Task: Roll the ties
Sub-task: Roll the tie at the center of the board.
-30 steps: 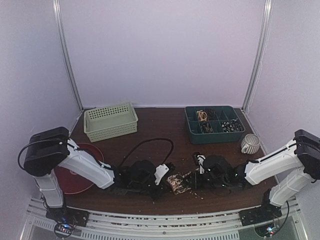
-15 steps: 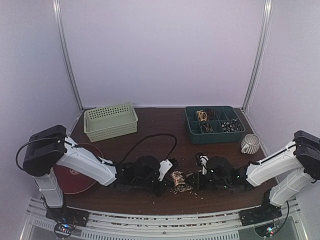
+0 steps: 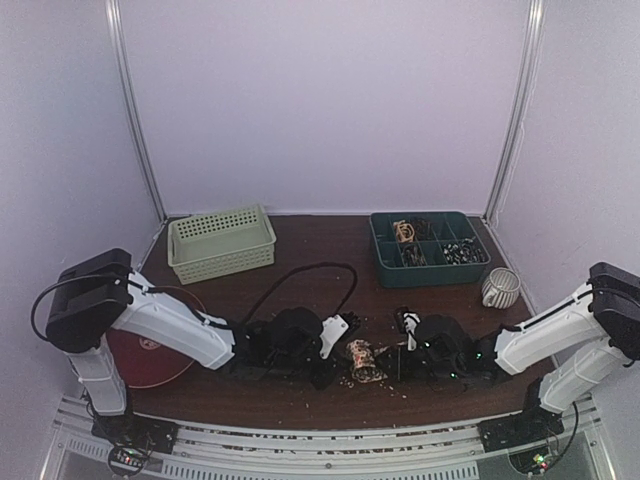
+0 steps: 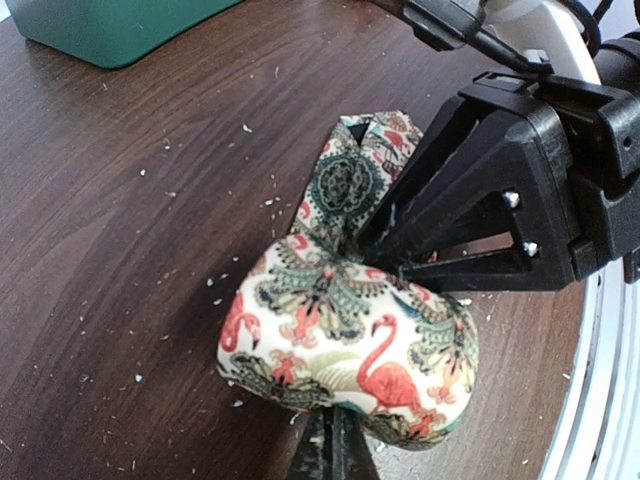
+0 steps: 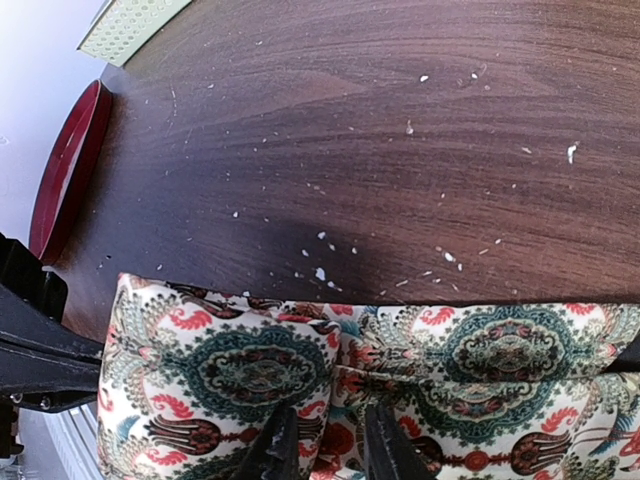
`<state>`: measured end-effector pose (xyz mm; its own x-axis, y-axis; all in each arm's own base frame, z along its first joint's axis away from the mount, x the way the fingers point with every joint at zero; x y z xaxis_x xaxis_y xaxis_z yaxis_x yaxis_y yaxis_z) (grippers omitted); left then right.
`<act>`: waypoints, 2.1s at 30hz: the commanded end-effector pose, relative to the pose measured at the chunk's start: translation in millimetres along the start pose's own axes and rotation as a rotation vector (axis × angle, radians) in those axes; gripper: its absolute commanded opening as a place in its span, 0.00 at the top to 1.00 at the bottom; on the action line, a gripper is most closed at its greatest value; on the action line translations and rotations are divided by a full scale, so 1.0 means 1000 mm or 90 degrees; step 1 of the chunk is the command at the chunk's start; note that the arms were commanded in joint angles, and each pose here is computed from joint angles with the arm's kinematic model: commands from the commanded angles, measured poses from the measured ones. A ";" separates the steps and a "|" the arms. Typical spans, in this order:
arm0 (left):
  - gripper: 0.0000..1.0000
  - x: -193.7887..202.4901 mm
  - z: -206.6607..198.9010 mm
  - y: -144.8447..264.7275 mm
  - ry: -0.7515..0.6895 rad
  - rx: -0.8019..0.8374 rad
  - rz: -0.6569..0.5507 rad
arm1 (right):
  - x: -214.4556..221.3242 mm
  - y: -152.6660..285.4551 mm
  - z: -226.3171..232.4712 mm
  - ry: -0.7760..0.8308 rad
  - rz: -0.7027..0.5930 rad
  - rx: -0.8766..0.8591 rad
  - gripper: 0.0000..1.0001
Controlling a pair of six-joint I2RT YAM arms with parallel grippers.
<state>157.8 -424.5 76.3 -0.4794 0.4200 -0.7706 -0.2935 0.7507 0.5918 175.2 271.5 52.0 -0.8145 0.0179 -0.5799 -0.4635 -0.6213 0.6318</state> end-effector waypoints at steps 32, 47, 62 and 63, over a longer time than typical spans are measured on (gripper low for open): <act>1.00 -0.016 -0.012 0.000 -0.064 0.024 0.002 | -0.003 0.007 -0.008 0.011 -0.005 0.071 0.75; 0.99 -0.022 -0.014 -0.002 -0.086 0.024 -0.002 | -0.001 0.008 -0.007 0.017 0.000 0.064 0.80; 1.00 -0.027 -0.016 -0.006 -0.098 0.026 -0.004 | -0.007 0.019 -0.011 -0.002 -0.028 0.075 0.75; 1.00 -0.027 -0.017 -0.006 -0.099 0.026 -0.004 | -0.008 0.020 -0.012 -0.004 -0.032 0.078 0.75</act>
<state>158.9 -437.5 89.4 -0.3718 0.4994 -0.7825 -0.2687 0.7490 0.6057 176.7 260.0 63.8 -0.7997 0.0307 -0.5996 -0.5125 -0.5552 0.6551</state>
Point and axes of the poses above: each gripper's point midway between its finger pads, its own y axis back along the fingers, its own z axis along the line the jaws close on, x = y × z, the point moved 3 cm from there along y, back along the fingers, and after that the axes turned 3 degrees about y, right-handed, at the moved point
